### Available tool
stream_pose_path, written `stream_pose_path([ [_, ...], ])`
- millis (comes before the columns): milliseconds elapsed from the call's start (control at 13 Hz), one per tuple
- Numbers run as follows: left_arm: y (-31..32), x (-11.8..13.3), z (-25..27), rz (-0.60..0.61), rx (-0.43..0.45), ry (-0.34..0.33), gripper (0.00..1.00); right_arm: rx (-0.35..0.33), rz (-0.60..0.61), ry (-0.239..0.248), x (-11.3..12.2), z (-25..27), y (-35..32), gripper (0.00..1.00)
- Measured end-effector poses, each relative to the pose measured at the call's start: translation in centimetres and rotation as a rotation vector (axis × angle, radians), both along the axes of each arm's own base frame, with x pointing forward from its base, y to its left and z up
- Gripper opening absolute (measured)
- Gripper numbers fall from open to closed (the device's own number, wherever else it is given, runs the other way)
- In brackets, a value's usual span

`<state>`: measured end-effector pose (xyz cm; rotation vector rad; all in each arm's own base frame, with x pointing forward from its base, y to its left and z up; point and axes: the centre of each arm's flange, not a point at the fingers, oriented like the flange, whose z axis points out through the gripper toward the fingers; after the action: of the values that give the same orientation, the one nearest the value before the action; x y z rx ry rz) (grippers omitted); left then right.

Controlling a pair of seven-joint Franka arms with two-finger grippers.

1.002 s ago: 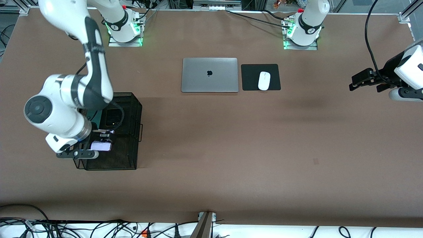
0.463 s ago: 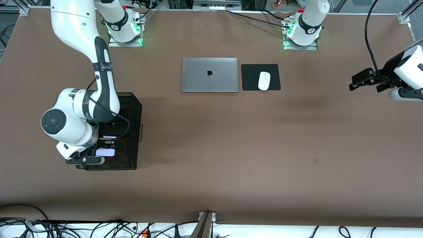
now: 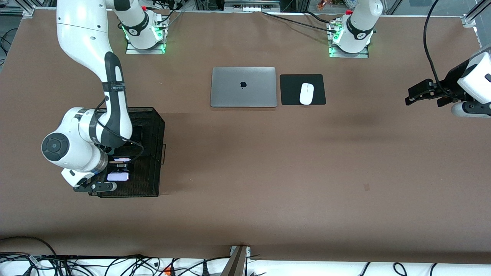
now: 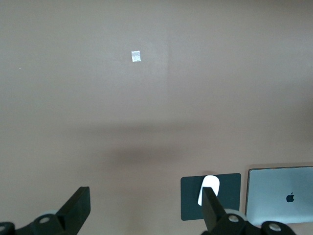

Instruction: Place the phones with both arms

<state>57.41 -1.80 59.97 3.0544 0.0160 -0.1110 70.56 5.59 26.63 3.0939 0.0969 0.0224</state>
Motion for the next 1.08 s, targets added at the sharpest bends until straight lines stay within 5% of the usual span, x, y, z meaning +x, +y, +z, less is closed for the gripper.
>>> stream_pose_path([
  [694, 0.0, 0.0, 0.0, 0.000, 0.000, -0.001, 1.00, 0.054, -0.021, -0.028, 0.5, 0.3, 1.0, 1.00],
  [1080, 0.0, -0.1, 0.1, 0.000, 0.000, -0.002, 1.00, 0.085, -0.021, 0.080, 0.9, 8.5, 0.2, 0.99],
])
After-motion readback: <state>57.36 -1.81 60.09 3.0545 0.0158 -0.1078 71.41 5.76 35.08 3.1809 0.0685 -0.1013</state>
